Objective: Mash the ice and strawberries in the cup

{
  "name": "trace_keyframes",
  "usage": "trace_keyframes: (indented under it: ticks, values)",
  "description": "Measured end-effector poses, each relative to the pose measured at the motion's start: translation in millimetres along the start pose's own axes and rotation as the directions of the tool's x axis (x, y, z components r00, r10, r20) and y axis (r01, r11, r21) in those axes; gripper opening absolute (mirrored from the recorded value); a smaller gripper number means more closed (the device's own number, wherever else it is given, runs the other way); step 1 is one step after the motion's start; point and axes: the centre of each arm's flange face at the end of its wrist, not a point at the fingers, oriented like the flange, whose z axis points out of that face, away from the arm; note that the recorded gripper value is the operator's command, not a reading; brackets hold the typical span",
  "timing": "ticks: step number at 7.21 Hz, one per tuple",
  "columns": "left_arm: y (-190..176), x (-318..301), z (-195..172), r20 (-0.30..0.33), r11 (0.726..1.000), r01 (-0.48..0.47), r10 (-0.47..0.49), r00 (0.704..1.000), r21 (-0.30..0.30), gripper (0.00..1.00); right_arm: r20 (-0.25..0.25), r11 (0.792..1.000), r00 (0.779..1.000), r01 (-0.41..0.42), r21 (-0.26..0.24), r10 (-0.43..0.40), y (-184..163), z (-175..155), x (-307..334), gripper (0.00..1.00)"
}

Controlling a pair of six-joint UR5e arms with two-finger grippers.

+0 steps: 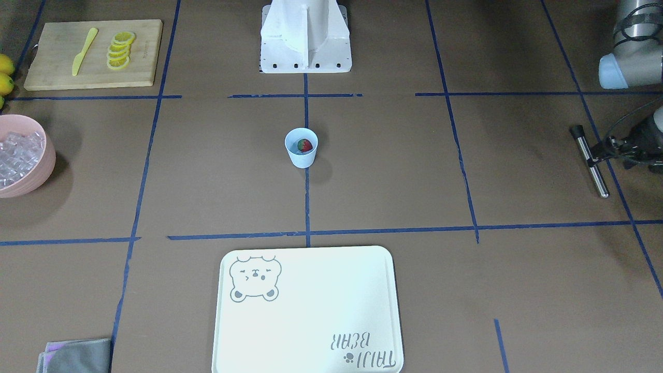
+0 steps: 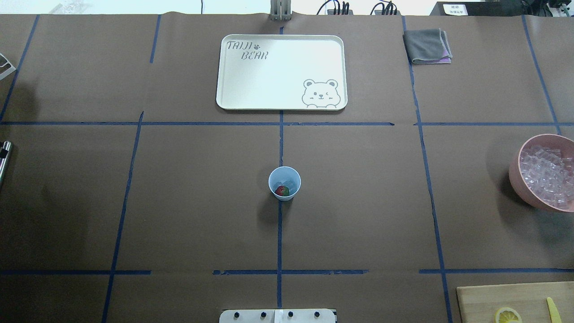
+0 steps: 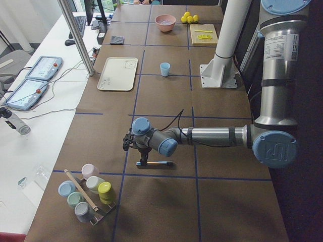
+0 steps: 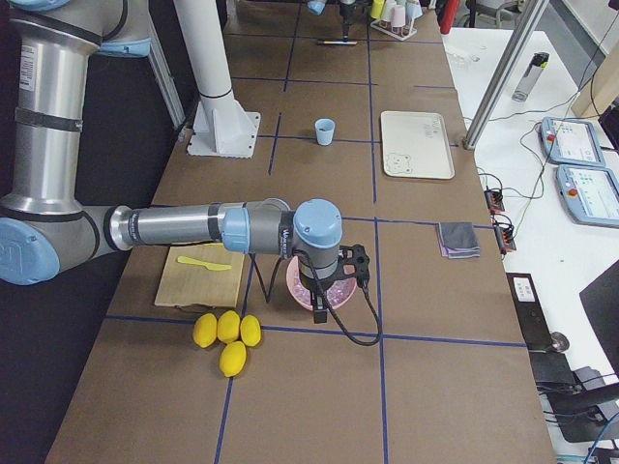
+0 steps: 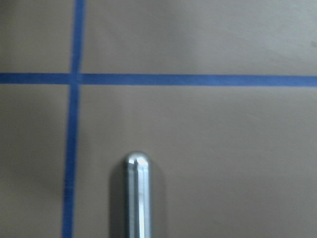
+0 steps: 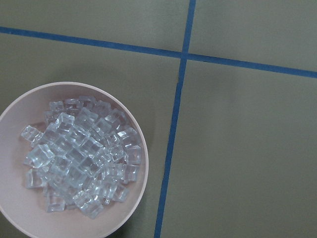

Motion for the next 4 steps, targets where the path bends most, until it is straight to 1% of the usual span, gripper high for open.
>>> trace_keyframes:
  ticks: [1,2,4]
  values:
    - [-5.6,-23.3,-24.9,0.019,0.999,-0.030,0.031,0.999,-0.013,1.00,0.000,1.000,1.000,0.000,0.000,0.000,-0.2,0.2,-0.1,1.00]
    - [-14.9,-38.9,-49.1,0.033,0.999,-0.031,0.032,0.999,-0.029,1.00,0.001,1.000,1.000,0.004,-0.004,-0.004,-1.1,1.6,-1.7,1.00]
    - [-29.9,-51.9,-84.1,0.033,0.997,0.035,-0.033,0.999,-0.075,1.00,0.001,1.000,1.000,0.017,-0.007,-0.017,-5.9,3.1,-7.0,1.00]
